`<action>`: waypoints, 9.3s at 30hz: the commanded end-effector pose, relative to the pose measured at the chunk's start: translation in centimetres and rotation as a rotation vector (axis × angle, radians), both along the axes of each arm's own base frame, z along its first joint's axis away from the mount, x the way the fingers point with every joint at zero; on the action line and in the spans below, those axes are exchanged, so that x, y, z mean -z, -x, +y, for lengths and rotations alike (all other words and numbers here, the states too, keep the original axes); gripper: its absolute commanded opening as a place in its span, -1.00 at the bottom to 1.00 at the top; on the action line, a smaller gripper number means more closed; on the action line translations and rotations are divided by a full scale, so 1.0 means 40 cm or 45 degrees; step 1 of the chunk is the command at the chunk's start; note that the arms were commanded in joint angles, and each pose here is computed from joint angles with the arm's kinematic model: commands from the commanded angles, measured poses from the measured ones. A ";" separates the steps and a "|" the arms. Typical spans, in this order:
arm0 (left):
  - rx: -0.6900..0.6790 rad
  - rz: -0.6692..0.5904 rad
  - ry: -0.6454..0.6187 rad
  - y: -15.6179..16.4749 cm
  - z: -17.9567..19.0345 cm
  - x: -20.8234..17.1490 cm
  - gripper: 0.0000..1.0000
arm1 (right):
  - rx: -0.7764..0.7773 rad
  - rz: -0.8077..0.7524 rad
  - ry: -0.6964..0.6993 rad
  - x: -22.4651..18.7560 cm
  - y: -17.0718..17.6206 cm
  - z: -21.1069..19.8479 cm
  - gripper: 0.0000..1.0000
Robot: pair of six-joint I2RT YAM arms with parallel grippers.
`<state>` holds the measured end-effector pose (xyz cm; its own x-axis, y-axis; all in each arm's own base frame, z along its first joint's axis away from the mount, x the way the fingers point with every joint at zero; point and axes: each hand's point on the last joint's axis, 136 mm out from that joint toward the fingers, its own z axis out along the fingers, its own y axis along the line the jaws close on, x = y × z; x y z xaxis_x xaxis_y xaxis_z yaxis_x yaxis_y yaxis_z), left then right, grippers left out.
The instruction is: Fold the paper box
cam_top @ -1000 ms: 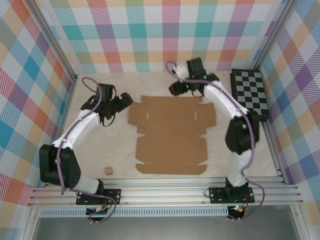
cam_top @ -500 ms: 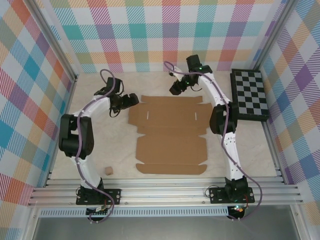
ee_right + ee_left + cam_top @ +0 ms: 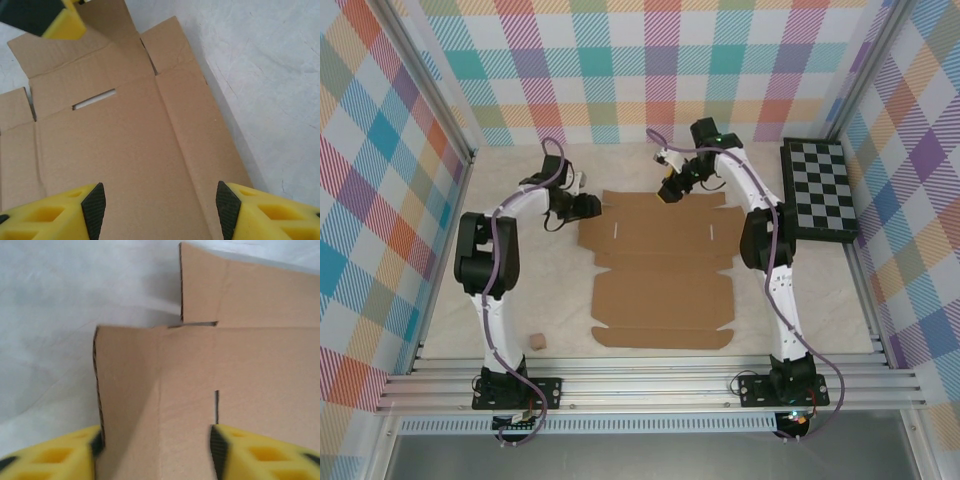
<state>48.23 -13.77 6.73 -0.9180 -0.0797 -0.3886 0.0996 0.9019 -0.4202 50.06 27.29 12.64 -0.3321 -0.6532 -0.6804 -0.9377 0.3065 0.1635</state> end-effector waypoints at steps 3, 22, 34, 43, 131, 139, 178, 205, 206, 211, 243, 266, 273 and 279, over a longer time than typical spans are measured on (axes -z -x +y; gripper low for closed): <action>0.124 -0.041 0.059 -0.022 -0.017 -0.041 -0.89 | -0.084 -0.080 -0.083 -0.131 0.047 0.013 0.26; 0.471 -1.177 -0.142 0.065 -0.196 -0.633 -1.00 | -0.055 -0.258 -0.047 -0.360 0.104 -0.088 0.15; 0.595 -1.252 -0.152 0.120 -0.213 -0.666 -1.00 | 0.041 -0.410 0.010 -0.476 0.147 -0.214 0.06; 0.761 -1.432 -0.063 0.211 -0.244 -0.688 -1.00 | -0.083 -0.498 -0.017 -0.453 0.126 -0.232 0.07; 0.003 -1.135 0.158 0.098 -0.398 -0.650 -0.70 | 0.260 -0.301 0.253 -0.416 0.220 -0.063 -1.00; -0.101 -0.987 0.248 0.093 -0.397 -0.614 -0.48 | 0.313 -0.286 0.214 -0.404 0.209 -0.056 -1.00; 0.490 -0.621 0.317 0.094 -0.139 -0.193 0.33 | 0.202 -0.153 0.186 -0.364 0.278 -0.103 -1.00; 0.081 -0.293 0.243 0.119 -0.301 -0.115 -0.03 | 0.498 -0.079 0.212 -0.331 0.208 -0.089 -1.00; 0.070 -0.298 0.250 0.119 -0.304 -0.113 -0.02 | 0.497 -0.075 0.214 -0.323 0.210 -0.086 -1.00; 0.062 -0.319 0.176 0.117 -0.275 -0.116 0.00 | 0.485 -0.054 0.236 -0.293 0.223 -0.089 -1.00; 0.565 -0.930 -0.029 0.161 0.012 -0.299 0.04 | -0.165 -0.972 0.770 -0.232 0.256 -0.163 -1.00; 0.800 -0.920 -0.034 0.250 -0.164 -0.228 0.05 | -0.082 -1.879 0.683 -0.358 0.186 -0.065 -1.00; 0.801 -0.926 -0.103 0.226 -0.163 -0.223 0.04 | -0.230 -1.884 0.692 -0.270 0.218 -0.049 -1.00; 0.877 -0.908 -0.132 0.229 -0.188 -0.205 0.03 | -0.238 -1.830 0.747 -0.208 0.209 -0.062 -1.00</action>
<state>39.08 -19.86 14.52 -0.3510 0.4038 -0.8448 0.7776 0.6284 -0.0227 41.57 24.39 21.70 0.4475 -0.8942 -0.0144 -0.2459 -0.1075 -0.9633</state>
